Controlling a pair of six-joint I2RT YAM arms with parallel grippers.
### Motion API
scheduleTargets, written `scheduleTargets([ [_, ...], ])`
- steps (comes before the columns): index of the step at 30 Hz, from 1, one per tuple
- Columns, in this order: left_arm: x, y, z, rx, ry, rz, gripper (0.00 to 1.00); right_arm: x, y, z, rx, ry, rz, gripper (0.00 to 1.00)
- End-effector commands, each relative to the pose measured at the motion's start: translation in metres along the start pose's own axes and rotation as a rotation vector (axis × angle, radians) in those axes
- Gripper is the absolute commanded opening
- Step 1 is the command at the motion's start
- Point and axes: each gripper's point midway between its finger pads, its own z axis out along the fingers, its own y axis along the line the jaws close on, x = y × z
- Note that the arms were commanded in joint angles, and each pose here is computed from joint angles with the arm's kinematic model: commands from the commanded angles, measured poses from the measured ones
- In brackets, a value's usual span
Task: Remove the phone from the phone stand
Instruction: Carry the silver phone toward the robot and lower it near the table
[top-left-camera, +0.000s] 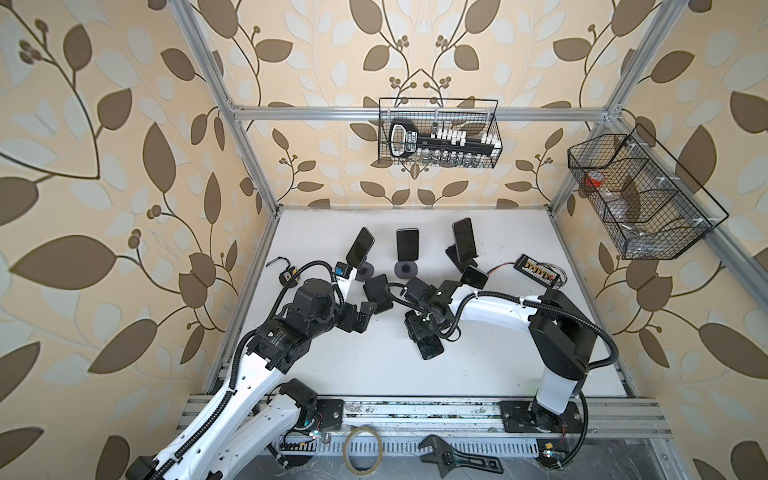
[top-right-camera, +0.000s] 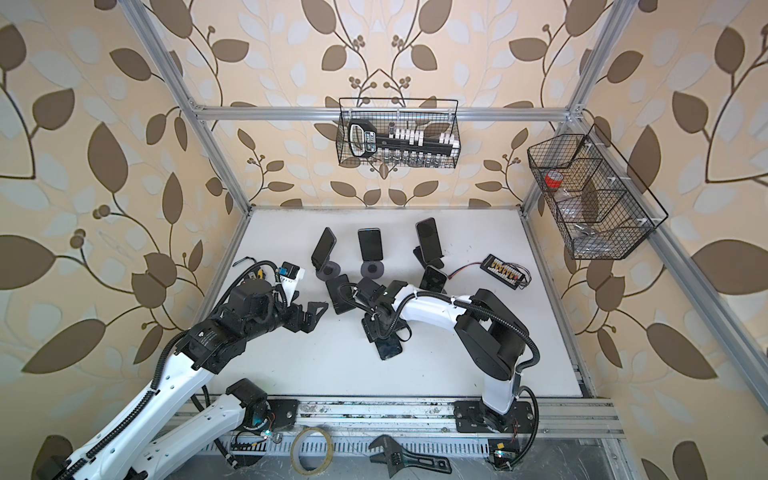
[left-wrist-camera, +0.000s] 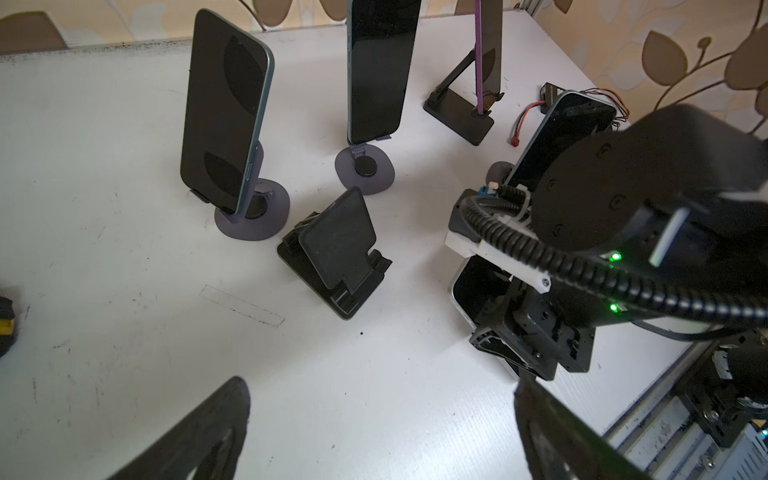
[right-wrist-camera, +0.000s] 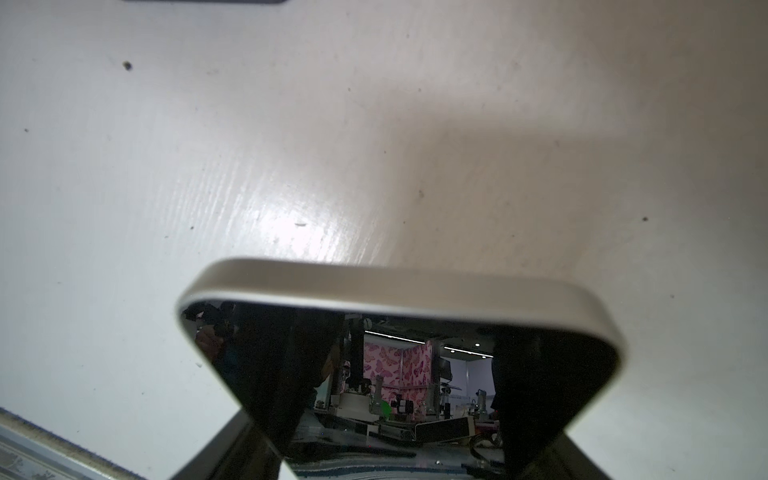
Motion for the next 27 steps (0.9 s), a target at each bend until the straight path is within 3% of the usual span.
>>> scheduleTargets([
  [1, -0.003, -0.002, 0.0, 0.006, -0.018, 0.015, 0.99, -0.007, 0.002, -0.006, 0.0, -0.003, 0.009, 0.63],
  [27, -0.003, 0.001, 0.0, -0.011, -0.017, 0.012, 0.99, -0.001, -0.012, 0.017, 0.077, 0.059, 0.073, 0.7],
])
